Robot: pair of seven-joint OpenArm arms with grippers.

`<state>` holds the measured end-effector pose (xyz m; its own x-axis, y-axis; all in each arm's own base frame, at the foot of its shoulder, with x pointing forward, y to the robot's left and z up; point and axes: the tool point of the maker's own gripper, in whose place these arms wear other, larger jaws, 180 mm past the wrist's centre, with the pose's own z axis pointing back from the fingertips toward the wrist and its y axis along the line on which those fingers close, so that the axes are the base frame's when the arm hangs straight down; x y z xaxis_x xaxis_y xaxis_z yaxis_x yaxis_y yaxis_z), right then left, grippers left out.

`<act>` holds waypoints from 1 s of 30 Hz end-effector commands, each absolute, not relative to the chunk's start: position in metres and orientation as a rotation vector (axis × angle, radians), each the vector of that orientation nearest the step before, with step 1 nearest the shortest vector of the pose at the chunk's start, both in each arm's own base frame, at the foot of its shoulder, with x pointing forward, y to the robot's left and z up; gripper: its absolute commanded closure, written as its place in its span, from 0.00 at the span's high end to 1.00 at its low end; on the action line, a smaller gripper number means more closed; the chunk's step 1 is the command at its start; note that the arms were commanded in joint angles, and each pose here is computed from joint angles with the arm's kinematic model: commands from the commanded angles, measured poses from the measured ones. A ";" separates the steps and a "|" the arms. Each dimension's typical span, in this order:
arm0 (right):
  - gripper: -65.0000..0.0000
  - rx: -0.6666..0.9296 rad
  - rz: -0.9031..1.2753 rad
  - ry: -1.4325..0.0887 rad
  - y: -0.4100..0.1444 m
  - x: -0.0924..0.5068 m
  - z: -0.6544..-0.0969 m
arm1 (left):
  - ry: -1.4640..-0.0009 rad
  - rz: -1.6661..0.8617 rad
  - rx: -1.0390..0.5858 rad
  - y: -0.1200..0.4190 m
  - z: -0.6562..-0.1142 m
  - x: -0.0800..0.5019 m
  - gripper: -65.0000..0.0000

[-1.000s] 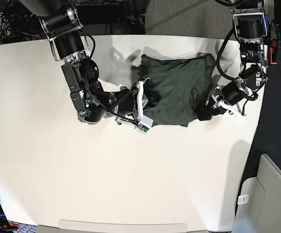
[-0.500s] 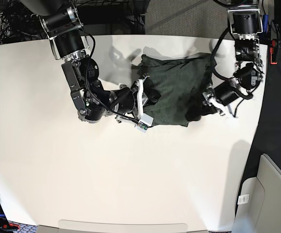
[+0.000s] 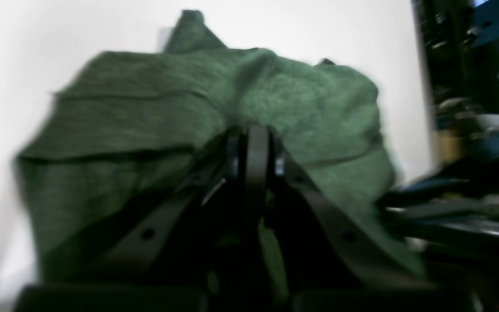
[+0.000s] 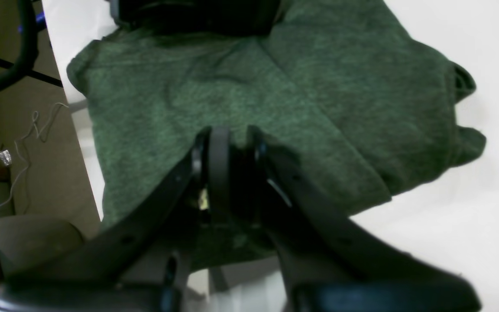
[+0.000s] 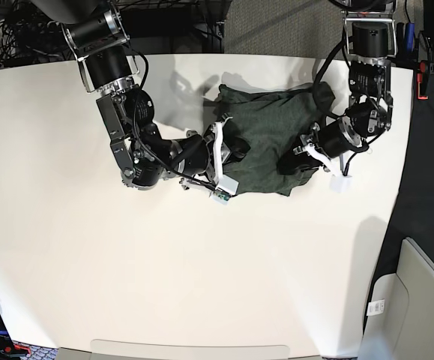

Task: Fold the T-shirt properly
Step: 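Grasp the bundle's sides with both grippers and square its edges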

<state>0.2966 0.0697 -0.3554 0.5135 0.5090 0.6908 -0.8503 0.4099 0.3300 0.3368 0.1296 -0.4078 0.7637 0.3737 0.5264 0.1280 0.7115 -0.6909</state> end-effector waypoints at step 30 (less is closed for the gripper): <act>0.07 0.667 1.042 -0.489 0.080 0.284 -0.360 | -0.860 0.043 -0.623 0.156 -0.370 0.390 0.00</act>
<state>0.2755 0.0750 -0.3733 0.4598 0.6286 0.6272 -0.8871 0.3565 0.2931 0.3728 0.1515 -0.3940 0.7165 0.2668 0.6446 0.1750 0.8257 -0.5363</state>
